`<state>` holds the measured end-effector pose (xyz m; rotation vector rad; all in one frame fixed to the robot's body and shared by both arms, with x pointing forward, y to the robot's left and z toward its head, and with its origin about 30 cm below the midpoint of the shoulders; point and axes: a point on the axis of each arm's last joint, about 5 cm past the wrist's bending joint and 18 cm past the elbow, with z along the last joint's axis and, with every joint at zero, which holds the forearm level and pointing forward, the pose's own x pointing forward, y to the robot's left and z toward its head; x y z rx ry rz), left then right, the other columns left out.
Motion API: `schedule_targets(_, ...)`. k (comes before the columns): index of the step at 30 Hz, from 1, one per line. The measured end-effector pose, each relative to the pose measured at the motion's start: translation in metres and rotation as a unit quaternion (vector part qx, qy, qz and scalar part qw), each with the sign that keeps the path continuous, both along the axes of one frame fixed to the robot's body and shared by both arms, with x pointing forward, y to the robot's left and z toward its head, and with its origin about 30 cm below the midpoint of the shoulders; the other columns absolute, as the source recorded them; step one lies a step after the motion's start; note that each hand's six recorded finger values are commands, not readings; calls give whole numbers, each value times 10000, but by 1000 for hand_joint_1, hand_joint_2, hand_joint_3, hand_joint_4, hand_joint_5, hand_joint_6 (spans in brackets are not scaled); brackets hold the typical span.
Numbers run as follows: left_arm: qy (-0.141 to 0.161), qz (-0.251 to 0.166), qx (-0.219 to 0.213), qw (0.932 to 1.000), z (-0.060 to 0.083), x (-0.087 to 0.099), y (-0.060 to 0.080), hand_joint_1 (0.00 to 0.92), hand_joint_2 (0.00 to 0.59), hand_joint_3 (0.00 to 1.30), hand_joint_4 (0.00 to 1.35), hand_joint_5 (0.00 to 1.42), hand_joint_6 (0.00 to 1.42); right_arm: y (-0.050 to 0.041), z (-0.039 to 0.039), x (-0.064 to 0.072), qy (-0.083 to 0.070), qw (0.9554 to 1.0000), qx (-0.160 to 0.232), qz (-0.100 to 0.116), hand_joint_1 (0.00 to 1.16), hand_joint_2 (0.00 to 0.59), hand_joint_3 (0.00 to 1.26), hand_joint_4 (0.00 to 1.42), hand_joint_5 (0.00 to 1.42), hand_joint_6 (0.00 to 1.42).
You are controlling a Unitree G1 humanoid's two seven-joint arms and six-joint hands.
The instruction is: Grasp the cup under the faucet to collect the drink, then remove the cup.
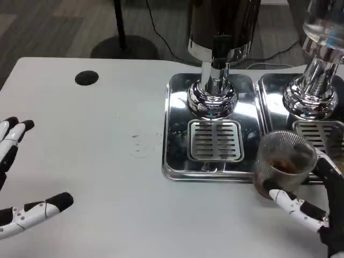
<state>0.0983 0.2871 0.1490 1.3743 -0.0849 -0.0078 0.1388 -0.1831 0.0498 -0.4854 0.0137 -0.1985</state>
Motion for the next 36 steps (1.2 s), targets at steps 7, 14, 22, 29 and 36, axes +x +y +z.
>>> schedule_targets(7,-35,-15,22,10000,17,17,-4,0,66,76,0,0,0,-12,5,-42,-35,10000,11,0,763,232,375,378,288,122)
schedule_targets(14,-13,-37,24,10000,24,30,-14,0,66,76,0,0,0,-25,8,-94,-61,10000,30,0,767,233,375,381,288,122)
schedule_targets(22,3,-50,14,10000,21,40,-25,0,72,77,0,0,0,-35,-11,-150,-27,10000,44,-13,769,234,375,382,288,122)
schedule_targets(29,-19,-56,13,10000,27,51,-27,0,75,77,0,0,0,-34,-12,-169,-69,10000,57,15,769,234,375,382,293,122)
schedule_targets(36,-31,-62,13,10000,29,57,-28,0,75,77,0,0,0,-33,-32,-175,-60,9999,73,36,770,240,375,383,298,134)
